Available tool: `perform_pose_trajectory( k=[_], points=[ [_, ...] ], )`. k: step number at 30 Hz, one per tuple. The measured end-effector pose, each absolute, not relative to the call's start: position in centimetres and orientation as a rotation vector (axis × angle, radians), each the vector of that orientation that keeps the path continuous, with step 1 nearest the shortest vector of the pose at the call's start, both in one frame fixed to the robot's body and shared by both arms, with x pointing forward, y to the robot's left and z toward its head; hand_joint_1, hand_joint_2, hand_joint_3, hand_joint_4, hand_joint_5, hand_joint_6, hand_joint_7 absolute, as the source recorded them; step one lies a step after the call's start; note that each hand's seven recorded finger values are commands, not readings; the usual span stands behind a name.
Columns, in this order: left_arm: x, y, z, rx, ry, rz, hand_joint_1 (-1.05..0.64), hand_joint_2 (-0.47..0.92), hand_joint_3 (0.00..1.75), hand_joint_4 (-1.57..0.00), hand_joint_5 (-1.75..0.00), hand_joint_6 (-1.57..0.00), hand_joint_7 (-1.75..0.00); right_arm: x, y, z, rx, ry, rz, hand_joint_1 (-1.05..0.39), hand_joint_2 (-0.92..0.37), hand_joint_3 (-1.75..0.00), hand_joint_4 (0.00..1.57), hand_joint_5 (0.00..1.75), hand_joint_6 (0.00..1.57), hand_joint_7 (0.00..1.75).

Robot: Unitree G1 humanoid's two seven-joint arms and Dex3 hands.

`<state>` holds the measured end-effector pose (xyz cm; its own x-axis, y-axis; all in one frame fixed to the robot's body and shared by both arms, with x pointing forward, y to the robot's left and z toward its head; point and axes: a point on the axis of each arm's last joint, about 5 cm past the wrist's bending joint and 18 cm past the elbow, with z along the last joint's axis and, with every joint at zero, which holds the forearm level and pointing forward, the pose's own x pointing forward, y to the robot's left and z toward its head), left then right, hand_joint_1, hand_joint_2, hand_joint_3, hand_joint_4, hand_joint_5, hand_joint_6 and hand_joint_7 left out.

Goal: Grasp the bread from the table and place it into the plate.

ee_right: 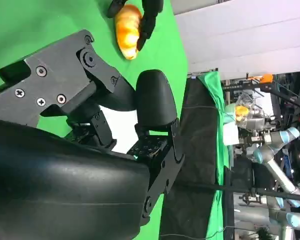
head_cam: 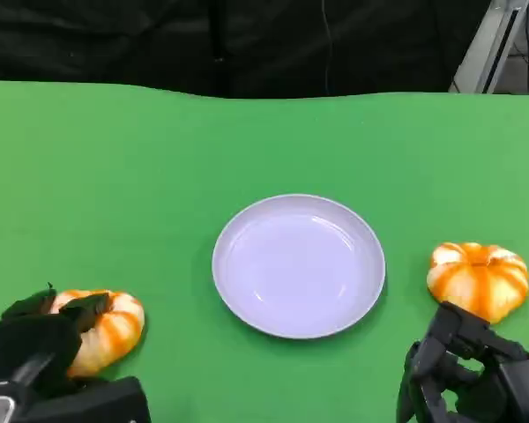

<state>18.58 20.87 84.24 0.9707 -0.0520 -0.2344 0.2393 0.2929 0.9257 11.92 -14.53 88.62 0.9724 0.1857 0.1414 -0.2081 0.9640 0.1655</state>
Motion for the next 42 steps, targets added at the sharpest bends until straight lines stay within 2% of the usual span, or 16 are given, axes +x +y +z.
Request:
perform_pose_trajectory(
  k=[9,13,15,19,21,25,26,27,28,29,30,31,33,34,37,42],
  points=[
    [18.6,20.8,83.9,1.246,0.156,-0.173,-0.53,0.92,0.13,-0.33,-0.05,-0.49,-0.03,11.9,-14.5,88.6,0.181,-0.126,0.2,-0.13,-0.57,-1.22,0.84,1.75,0.67,1.7],
    [18.5,20.7,83.7,1.238,0.132,-0.148,-0.35,0.92,0.13,-0.49,-0.07,-0.67,-0.06,11.9,-14.5,88.6,0.181,-0.126,0.199,-0.13,-0.56,-1.22,0.84,1.75,0.68,1.7],
    [18.5,20.6,83.7,1.223,0.119,-0.135,-0.32,0.92,0.13,-0.51,-0.07,-0.7,-0.06,11.9,-14.5,88.6,0.181,-0.126,0.199,-0.13,-0.56,-1.22,0.84,1.75,0.68,1.69],
    [18.3,20.6,83.4,1.194,0.096,-0.101,-0.18,0.92,0.23,-0.77,-0.08,-0.87,-0.06,11.9,-14.5,88.6,0.18,-0.126,0.198,-0.13,-0.57,-1.22,0.84,1.75,0.69,1.69],
    [18.2,20.7,83.1,1.177,0.08,-0.081,-0.16,0.92,0.24,-0.81,-0.07,-0.89,-0.05,11.9,-14.5,88.6,0.18,-0.126,0.197,-0.13,-0.57,-1.22,0.84,1.75,0.69,1.69],
    [18.1,20.8,82.8,1.155,0.046,-0.049,-0.11,0.92,0.23,-1.2,-0.29,-1.11,-0.1,11.9,-14.5,88.6,0.18,-0.126,0.194,-0.12,-0.57,-1.22,0.84,1.75,0.69,1.69],
    [18.1,20.8,82.8,1.151,0.031,-0.037,-0.11,0.92,0.27,-1.18,-0.47,-1.17,-0.14,11.9,-14.5,88.6,0.18,-0.126,0.193,-0.12,-0.57,-1.22,0.84,1.75,0.69,1.69],
    [18.1,20.7,82.8,1.145,0.016,-0.028,-0.09,0.89,0.34,-1.0,-0.99,-1.19,-0.3,11.9,-14.5,88.6,0.18,-0.126,0.193,-0.13,-0.57,-1.22,0.84,1.75,0.69,1.69],
    [18.1,20.7,82.8,1.134,-0.003,-0.016,-0.09,0.89,0.36,-0.88,-1.29,-1.13,-0.52,11.9,-14.5,88.6,0.18,-0.126,0.194,-0.13,-0.56,-1.22,0.84,1.75,0.69,1.69],
    [18.0,20.6,82.7,1.117,-0.027,-0.006,-0.1,0.9,0.34,-0.77,-1.56,-0.94,-1.01,11.9,-14.5,88.6,0.18,-0.127,0.194,-0.13,-0.56,-1.22,0.84,1.75,0.69,1.69],
    [18.0,20.5,82.6,1.102,-0.049,0.005,-0.1,0.9,0.33,-0.73,-1.65,-0.85,-1.21,11.9,-14.5,88.7,0.18,-0.127,0.194,-0.14,-0.56,-1.22,0.84,1.75,0.69,1.69],
    [18.0,20.4,82.6,1.088,-0.066,0.015,-0.11,0.91,0.3,-0.71,-1.71,-0.73,-1.48,12.0,-14.5,88.7,0.18,-0.127,0.194,-0.14,-0.56,-1.22,0.84,1.75,0.69,1.7],
    [17.9,20.2,82.5,1.069,-0.088,0.026,-0.11,0.91,0.33,-0.69,-1.74,-0.63,-1.67,12.0,-14.5,88.7,0.18,-0.127,0.194,-0.14,-0.56,-1.22,0.84,1.75,0.68,1.69],
    [17.9,20.2,82.5,1.063,-0.101,0.031,-0.11,0.91,0.34,-0.69,-1.74,-0.61,-1.71,12.0,-14.5,88.7,0.18,-0.127,0.194,-0.14,-0.56,-1.22,0.84,1.75,0.68,1.69],
    [18.0,20.2,82.7,1.05,-0.13,0.051,-0.1,0.68,0.85,-0.68,-1.75,-0.59,-1.74,12.0,-14.5,88.7,0.18,-0.127,0.194,-0.14,-0.56,-1.21,0.84,1.75,0.67,1.69],
    [18.3,20.0,83.5,1.03,-0.178,0.075,-0.07,0.63,0.94,-0.68,-1.75,-0.59,-1.75,12.0,-14.5,88.7,0.18,-0.127,0.194,-0.14,-0.57,-1.21,0.84,1.75,0.67,1.7]
  ],
)
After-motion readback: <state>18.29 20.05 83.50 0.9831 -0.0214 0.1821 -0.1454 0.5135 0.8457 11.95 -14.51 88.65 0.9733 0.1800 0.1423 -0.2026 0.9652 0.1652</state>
